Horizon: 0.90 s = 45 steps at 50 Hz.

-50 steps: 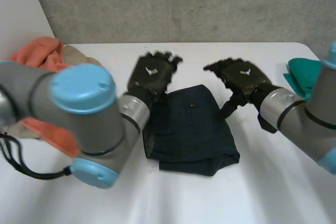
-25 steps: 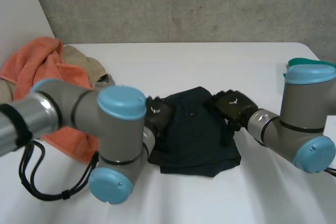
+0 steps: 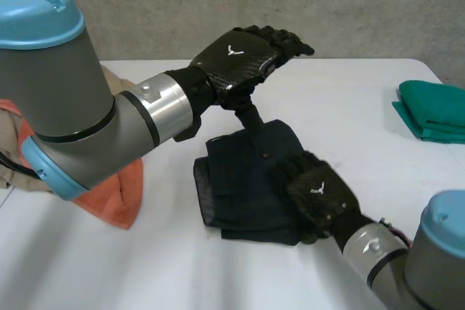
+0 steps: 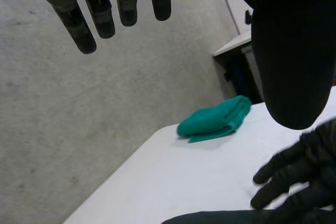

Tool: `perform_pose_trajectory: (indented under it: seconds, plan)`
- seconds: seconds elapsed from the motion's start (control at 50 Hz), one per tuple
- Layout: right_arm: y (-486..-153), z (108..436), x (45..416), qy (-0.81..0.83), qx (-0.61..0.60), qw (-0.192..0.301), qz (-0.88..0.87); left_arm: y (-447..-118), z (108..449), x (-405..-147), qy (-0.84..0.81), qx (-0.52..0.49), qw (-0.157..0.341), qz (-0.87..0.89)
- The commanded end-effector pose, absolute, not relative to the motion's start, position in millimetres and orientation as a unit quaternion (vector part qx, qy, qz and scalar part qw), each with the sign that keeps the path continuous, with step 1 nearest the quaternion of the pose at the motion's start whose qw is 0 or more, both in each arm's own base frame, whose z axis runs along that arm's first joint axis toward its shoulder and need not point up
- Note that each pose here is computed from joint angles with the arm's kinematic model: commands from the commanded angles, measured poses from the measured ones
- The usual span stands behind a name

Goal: Fold the laundry.

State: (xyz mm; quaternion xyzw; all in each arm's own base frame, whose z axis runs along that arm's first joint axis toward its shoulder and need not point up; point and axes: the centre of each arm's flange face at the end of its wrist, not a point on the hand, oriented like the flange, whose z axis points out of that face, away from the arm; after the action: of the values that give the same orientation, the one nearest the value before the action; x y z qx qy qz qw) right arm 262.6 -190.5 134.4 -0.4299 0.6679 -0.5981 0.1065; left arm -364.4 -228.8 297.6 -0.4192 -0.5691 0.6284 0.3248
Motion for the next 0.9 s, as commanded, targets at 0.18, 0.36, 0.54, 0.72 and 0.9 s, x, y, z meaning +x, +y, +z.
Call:
perform_pose_trajectory:
  seconds: [0.18,0.36,0.54,0.72,0.9]
  plan:
    - [-197.9,96.6,275.6,0.632,-0.432,0.107,-0.634,-220.8,277.1,-374.5,-0.587,-0.425,0.340,0.599]
    - [-214.7,98.8,282.5,0.618,-0.423,0.101,-0.655,-222.0,274.9,-374.4,-0.589,-0.424,0.339,0.598]
    - [-230.4,94.9,293.0,0.611,-0.422,0.102,-0.661,-224.3,275.0,-374.4,-0.587,-0.421,0.336,0.605]
    - [-259.0,108.0,311.3,0.587,-0.402,0.111,-0.694,-226.9,278.0,-371.8,-0.586,-0.418,0.334,0.609]
    - [-291.9,154.6,322.8,0.559,-0.349,0.140,-0.739,-225.9,285.9,-370.6,-0.578,-0.417,0.334,0.617]
